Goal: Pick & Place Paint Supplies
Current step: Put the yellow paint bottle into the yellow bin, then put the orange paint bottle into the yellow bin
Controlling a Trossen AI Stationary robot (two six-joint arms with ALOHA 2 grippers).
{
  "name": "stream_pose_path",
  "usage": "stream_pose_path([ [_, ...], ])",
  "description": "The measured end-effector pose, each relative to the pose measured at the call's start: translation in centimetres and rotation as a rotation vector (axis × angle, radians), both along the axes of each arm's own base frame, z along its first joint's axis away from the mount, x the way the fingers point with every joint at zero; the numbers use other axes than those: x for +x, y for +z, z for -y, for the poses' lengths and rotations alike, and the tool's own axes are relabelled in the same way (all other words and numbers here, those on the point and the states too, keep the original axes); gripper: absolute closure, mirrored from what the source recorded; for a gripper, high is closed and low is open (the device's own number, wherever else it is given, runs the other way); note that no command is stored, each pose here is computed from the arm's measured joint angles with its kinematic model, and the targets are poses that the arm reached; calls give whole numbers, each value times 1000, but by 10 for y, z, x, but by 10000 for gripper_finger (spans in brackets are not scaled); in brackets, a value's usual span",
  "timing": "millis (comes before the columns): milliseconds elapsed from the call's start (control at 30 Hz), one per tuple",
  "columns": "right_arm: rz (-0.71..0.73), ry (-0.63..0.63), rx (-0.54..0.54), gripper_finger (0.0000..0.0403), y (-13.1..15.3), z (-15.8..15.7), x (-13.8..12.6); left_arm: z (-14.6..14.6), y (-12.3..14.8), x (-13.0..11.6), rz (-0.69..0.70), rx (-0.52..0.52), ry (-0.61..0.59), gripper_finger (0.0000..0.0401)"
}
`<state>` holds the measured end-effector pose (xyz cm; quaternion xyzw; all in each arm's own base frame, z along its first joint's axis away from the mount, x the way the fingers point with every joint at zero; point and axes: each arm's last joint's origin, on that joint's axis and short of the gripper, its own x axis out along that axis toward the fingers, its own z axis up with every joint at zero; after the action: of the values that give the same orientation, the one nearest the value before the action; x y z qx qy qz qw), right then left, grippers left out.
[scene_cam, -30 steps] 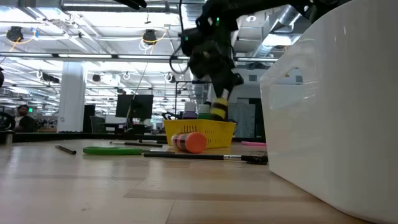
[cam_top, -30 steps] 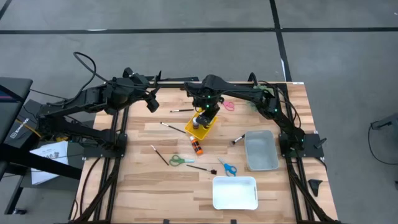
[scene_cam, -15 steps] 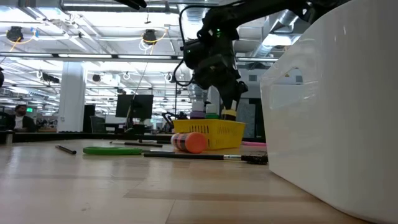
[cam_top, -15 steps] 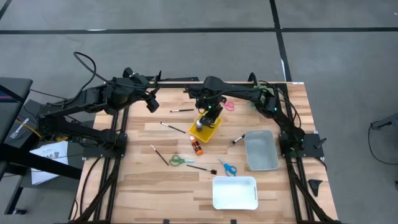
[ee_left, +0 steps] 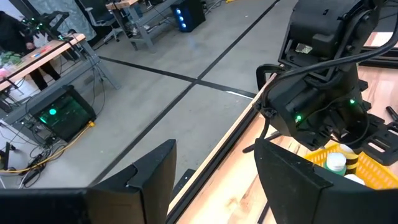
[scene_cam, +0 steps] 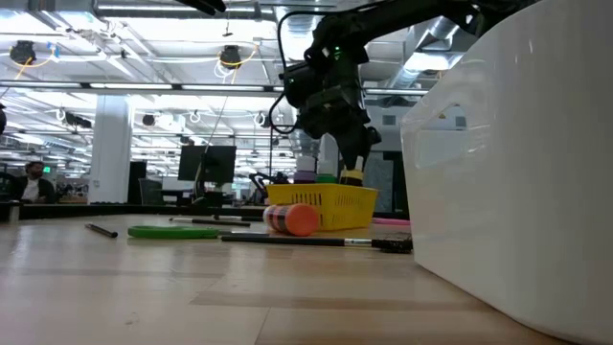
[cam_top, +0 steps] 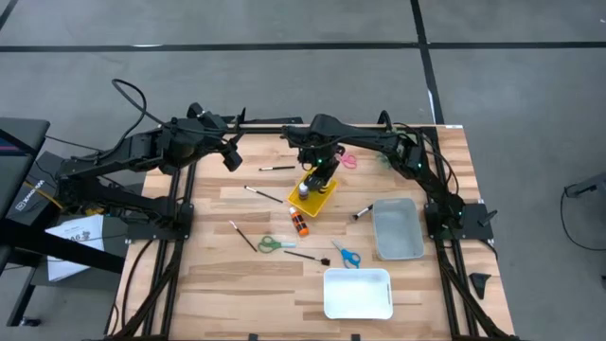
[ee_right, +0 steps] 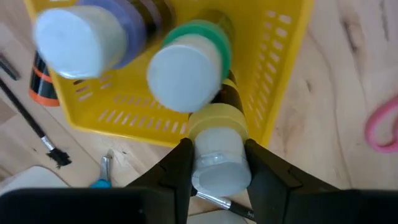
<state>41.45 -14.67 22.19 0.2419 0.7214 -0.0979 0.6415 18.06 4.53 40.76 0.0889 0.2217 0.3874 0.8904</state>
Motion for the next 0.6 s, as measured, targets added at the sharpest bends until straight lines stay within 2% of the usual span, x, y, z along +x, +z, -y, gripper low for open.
stream_pose_path([
  [167, -9, -20, 5, 210, 0, -1, -1, 0, 0, 0, 0, 0, 0, 193],
  [267, -7, -44, 48, 189, 1, -2, -1, 0, 0, 0, 0, 0, 0, 193],
  [400, 1, -49, 54, 185, 4, -3, -1, 0, 0, 0, 0, 0, 0, 193],
  [600, 65, -67, 29, 201, 33, -3, -11, 0, 0, 0, 0, 0, 0, 193],
])
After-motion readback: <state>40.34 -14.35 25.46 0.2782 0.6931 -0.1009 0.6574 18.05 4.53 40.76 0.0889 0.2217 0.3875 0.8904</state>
